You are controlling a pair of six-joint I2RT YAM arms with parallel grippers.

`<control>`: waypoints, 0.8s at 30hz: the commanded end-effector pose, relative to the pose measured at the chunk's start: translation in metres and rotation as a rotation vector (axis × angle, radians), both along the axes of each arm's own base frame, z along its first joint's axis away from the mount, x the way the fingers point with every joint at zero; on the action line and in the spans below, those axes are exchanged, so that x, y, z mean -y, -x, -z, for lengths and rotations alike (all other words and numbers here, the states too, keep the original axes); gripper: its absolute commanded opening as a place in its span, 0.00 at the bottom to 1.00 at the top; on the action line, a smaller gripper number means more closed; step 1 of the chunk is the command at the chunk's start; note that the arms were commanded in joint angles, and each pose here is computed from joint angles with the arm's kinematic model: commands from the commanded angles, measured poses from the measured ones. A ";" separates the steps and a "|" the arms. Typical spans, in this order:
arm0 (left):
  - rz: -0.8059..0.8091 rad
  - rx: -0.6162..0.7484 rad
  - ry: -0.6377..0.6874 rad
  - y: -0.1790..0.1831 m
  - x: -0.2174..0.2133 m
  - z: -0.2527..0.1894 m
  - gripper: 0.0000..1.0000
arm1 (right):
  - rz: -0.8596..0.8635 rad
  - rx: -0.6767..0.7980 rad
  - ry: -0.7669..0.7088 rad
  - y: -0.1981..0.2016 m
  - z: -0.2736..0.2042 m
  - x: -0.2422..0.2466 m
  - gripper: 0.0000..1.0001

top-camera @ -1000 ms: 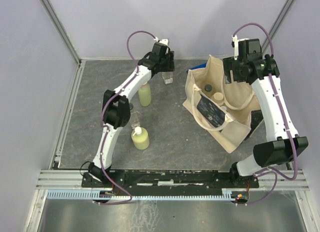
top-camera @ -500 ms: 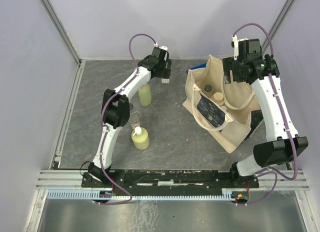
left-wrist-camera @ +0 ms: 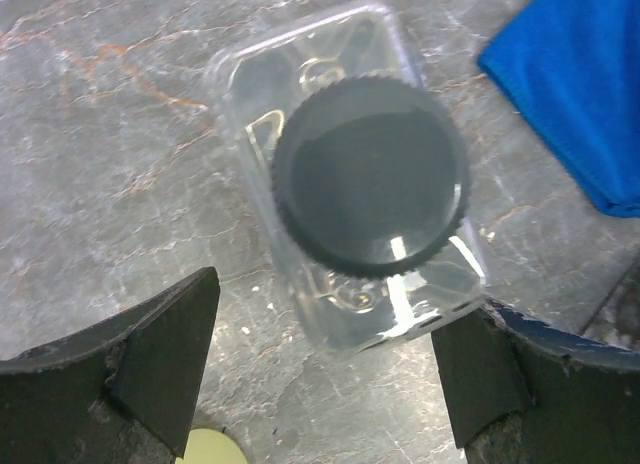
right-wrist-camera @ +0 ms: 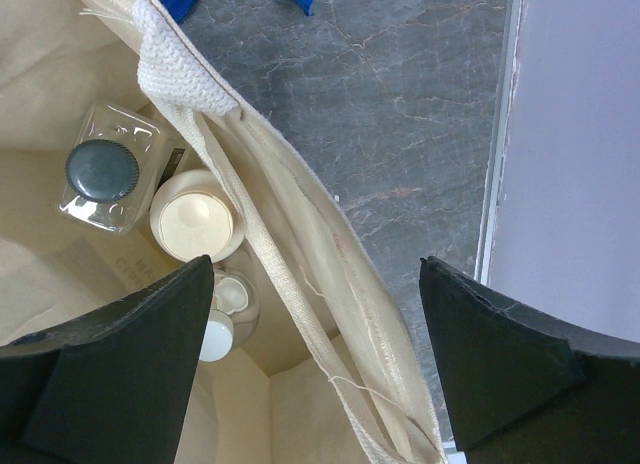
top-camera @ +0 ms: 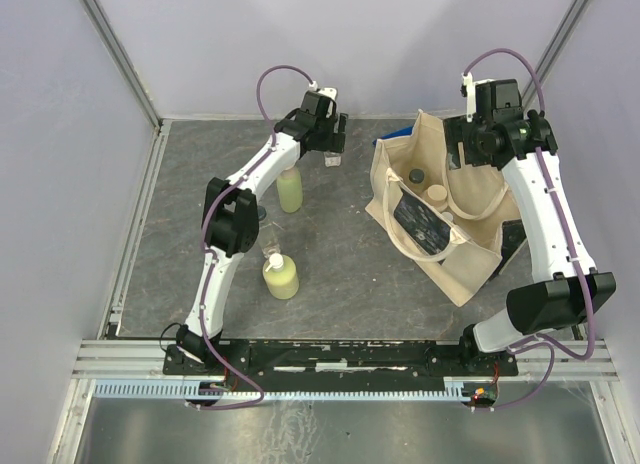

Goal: Place the personal care products into the canvas bag
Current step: Pick up the care product from the center of the board.

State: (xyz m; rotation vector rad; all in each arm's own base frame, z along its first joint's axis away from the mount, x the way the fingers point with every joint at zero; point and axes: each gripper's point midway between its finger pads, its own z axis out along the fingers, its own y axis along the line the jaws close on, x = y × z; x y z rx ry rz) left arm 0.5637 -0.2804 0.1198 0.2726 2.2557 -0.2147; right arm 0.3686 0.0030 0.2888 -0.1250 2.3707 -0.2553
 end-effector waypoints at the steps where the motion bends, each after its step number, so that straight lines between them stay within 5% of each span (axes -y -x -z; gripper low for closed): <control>1: 0.115 0.075 0.108 0.002 0.022 -0.049 0.89 | 0.009 0.045 0.003 0.000 -0.011 0.004 0.91; 4: 0.126 0.023 0.104 0.011 0.021 -0.038 0.90 | 0.010 0.041 0.005 0.000 -0.010 0.004 0.91; 19: 0.007 0.201 0.210 -0.019 0.024 -0.093 0.91 | 0.002 0.030 -0.008 -0.008 -0.004 0.000 0.91; 24: -0.051 0.205 0.161 -0.033 0.016 -0.072 0.91 | 0.005 0.033 -0.006 -0.007 -0.005 0.001 0.91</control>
